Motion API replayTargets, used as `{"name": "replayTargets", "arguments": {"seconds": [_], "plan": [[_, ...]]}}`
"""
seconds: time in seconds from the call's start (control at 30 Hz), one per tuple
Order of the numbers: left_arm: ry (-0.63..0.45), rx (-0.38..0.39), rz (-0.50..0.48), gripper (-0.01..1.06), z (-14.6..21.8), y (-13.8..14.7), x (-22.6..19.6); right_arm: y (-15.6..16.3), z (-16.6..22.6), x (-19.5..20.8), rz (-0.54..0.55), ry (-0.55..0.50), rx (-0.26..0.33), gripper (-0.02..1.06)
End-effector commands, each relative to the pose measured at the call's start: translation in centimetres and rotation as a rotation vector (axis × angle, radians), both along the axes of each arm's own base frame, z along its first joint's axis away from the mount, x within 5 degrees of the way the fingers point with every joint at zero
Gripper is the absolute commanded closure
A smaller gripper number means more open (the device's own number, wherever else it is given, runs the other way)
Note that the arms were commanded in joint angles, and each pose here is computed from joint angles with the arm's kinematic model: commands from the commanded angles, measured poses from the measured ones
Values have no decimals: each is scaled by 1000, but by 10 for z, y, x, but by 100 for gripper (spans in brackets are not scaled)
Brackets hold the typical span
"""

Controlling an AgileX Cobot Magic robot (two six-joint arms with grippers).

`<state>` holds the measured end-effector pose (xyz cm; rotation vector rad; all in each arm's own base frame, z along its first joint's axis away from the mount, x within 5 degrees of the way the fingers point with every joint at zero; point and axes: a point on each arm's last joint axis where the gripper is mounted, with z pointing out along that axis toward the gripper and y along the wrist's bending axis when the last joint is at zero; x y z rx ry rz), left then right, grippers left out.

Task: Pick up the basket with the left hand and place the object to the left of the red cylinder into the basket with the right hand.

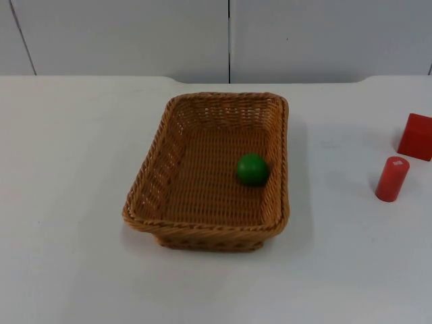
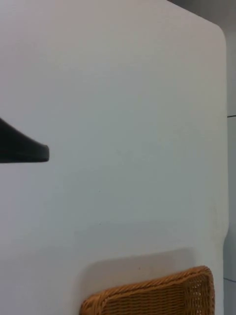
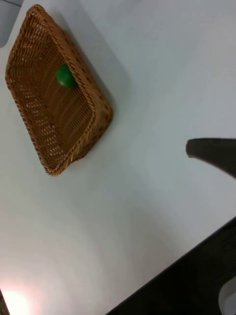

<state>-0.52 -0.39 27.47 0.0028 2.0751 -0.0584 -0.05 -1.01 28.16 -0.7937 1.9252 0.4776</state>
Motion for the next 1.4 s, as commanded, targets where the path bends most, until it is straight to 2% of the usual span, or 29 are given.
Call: {"name": "replayTargets", "arguments": {"seconds": [0.0, 0.03, 0.07, 0.1, 0.13, 0.17, 0.87, 1.0, 1.03, 1.2, 1.23, 1.33, 1.37], "plan": [[-13, 5, 5, 13, 0, 0, 0, 0, -1, 0, 10, -9, -3, 24], [-13, 5, 5, 7, 0, 0, 0, 0, -1, 0, 10, -9, -3, 17], [-13, 5, 5, 7, 0, 0, 0, 0, -1, 0, 10, -9, -3, 17], [-13, 5, 5, 1, 0, 0, 0, 0, -1, 0, 10, -9, -3, 10], [-13, 5, 5, 0, 0, 0, 0, 0, -1, 0, 10, -9, -3, 1], [-13, 5, 5, 0, 0, 0, 0, 0, -1, 0, 10, -9, -3, -1], [-13, 5, 5, 0, 0, 0, 0, 0, -1, 0, -21, -5, 4, -1], [-13, 5, 5, 0, 0, 0, 0, 1, -1, -2, -150, -6, 2, -1], [-13, 5, 5, 0, 0, 0, 0, 1, -1, -2, -150, -6, 2, -1], [-13, 5, 5, 0, 0, 0, 0, 1, -1, -4, -390, -6, 1, -1], [-13, 5, 5, 0, 0, 0, 0, 1, -1, -4, -390, -6, 1, -1], [-13, 5, 5, 0, 0, 0, 0, 2, -1, -5, -558, -7, 1, -1], [-13, 5, 5, 0, 0, 0, 0, 2, -1, -5, -573, -7, 1, -1]]}}
